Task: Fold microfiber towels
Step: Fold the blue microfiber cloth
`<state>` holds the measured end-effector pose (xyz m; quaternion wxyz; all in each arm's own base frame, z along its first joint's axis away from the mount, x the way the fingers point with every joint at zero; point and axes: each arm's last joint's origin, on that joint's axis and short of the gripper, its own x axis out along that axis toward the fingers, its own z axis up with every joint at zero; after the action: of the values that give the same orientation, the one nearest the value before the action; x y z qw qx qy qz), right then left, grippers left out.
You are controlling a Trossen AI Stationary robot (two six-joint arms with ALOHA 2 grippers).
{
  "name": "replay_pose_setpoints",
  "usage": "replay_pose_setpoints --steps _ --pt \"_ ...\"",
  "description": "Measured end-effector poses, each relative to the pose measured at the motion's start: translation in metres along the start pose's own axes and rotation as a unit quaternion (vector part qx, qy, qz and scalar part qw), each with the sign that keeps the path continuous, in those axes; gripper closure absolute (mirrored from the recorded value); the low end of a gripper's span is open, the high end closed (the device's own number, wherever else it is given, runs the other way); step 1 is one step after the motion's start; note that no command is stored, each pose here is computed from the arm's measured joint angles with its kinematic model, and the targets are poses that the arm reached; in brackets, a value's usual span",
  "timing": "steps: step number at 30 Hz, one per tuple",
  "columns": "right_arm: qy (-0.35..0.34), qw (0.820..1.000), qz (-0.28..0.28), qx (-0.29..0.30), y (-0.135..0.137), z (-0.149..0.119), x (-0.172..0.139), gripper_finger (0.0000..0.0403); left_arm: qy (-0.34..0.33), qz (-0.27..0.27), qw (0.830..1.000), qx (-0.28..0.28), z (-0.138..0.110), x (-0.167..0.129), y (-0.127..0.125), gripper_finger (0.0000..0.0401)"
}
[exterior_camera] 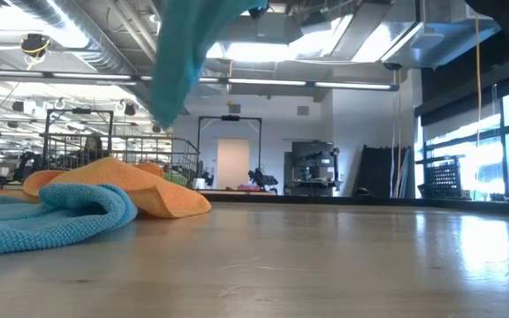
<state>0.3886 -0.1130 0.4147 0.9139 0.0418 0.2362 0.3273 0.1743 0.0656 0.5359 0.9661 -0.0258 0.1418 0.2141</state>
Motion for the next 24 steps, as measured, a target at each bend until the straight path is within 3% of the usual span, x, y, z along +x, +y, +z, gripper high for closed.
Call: replay_pose_setpoints --steps 11,16,19,24 --pt "0.036 0.998 0.011 0.048 -0.013 -0.020 0.014 0.0365 -0.010 0.002 1.000 0.000 0.001 -0.005 0.000 0.0401" --pt "0.056 0.995 0.019 0.078 -0.020 -0.037 0.024 0.0375 -0.014 0.004 1.000 -0.001 0.002 -0.008 0.001 0.0401" --pt "0.058 0.995 0.019 0.084 -0.022 -0.041 0.023 0.0395 -0.009 0.004 1.000 -0.001 0.000 -0.011 0.001 0.0401" --pt "0.059 0.994 0.004 0.087 -0.026 -0.042 0.016 0.0392 -0.004 0.008 1.000 -0.002 -0.001 -0.012 0.002 0.0401"
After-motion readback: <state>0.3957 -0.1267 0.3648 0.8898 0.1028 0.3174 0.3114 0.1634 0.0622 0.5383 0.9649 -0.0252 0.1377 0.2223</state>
